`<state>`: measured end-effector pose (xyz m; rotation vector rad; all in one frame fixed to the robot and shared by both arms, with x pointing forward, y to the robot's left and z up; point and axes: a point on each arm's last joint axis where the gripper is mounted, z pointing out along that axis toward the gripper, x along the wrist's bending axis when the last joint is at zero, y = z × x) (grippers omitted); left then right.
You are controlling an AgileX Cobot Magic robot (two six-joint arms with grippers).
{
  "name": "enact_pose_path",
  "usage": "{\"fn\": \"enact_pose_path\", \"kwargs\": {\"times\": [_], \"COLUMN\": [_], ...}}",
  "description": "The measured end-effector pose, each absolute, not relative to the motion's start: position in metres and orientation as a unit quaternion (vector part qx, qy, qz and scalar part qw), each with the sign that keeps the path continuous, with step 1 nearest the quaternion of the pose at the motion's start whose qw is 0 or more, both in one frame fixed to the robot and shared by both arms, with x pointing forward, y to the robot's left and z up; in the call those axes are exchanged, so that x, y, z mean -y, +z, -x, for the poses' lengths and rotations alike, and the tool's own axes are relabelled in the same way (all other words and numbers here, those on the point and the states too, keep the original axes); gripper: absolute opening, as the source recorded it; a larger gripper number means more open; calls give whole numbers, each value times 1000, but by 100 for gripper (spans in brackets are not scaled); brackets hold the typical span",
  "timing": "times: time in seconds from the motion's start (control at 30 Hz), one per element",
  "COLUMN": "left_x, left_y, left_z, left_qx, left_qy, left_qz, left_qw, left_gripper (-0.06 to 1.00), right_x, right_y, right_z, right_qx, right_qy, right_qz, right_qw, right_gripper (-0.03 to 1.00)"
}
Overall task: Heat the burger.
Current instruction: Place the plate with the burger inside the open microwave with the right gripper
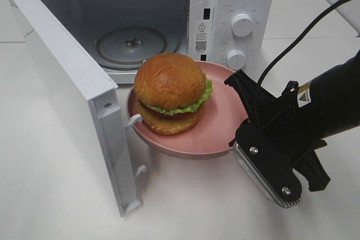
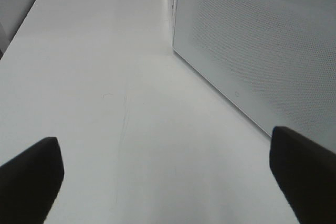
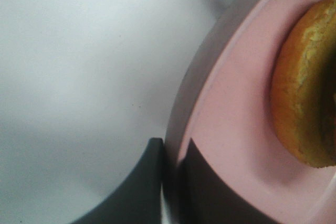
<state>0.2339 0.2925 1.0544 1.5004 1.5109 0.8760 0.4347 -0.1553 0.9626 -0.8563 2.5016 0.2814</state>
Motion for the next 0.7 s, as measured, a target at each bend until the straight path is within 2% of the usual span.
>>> {"fn": "enact_pose_path", "kwargs": {"times": [0.7], "left_x": [-292], "left_y": [1054], "left_z": [-234], "left_qx": [-599], "left_qy": [347], "left_qz": [-595], "left_qw": [407], "left_gripper": [99], "right_x": [145], "right_y": [965], "right_z": [-453], "right_qx": [-908], "right_qy": [103], "right_qz": [317], "right_qw": [253], "right_gripper": [4]}}
